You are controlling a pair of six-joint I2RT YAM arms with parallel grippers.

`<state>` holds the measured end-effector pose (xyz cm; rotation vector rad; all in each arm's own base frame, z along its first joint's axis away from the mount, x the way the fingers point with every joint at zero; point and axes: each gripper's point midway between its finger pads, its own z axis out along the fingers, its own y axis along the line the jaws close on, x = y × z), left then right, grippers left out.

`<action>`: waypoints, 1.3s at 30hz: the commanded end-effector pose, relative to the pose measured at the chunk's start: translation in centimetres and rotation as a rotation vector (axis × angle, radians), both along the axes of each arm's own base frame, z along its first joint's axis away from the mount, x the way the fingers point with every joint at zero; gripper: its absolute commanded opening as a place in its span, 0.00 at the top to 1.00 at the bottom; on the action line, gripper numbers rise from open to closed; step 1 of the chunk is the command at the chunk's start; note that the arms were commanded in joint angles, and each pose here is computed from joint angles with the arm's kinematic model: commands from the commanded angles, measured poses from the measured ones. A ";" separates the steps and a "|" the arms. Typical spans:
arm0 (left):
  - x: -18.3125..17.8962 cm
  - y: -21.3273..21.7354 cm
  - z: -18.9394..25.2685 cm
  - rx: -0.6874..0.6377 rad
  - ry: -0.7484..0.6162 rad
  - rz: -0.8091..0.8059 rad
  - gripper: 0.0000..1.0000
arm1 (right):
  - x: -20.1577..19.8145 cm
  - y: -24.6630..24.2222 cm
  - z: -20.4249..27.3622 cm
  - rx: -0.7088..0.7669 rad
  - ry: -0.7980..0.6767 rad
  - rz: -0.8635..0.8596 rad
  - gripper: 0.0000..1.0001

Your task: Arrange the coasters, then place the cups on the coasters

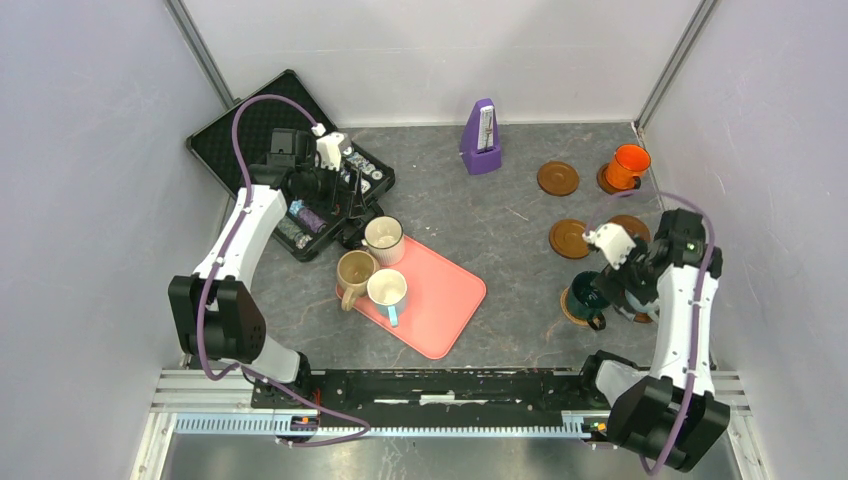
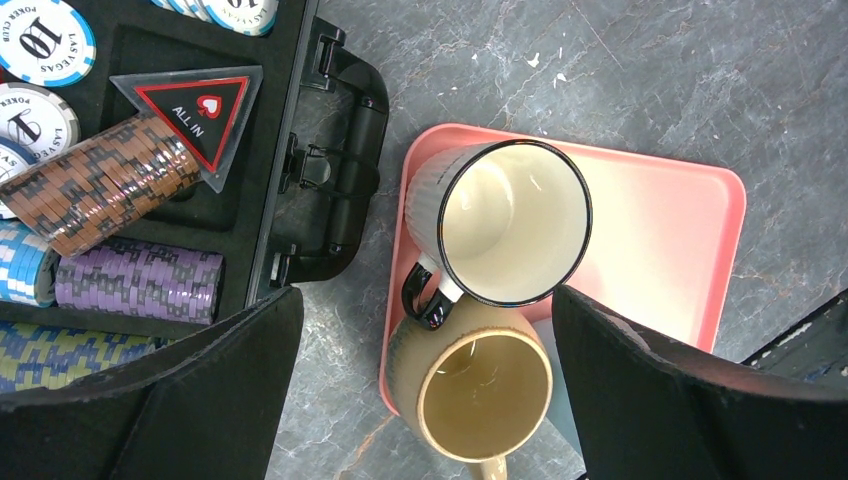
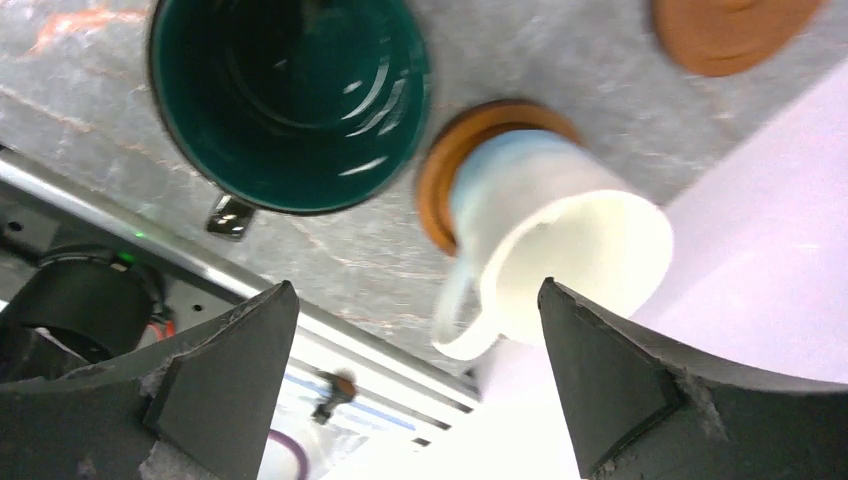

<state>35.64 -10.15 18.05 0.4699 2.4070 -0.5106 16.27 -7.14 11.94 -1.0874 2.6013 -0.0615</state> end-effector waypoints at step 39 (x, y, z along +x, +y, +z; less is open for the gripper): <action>-16.1 0.9 -5.8 0.396 -0.253 -0.867 0.08 | 16.5 16.8 6.3 0.365 -0.226 0.145 0.02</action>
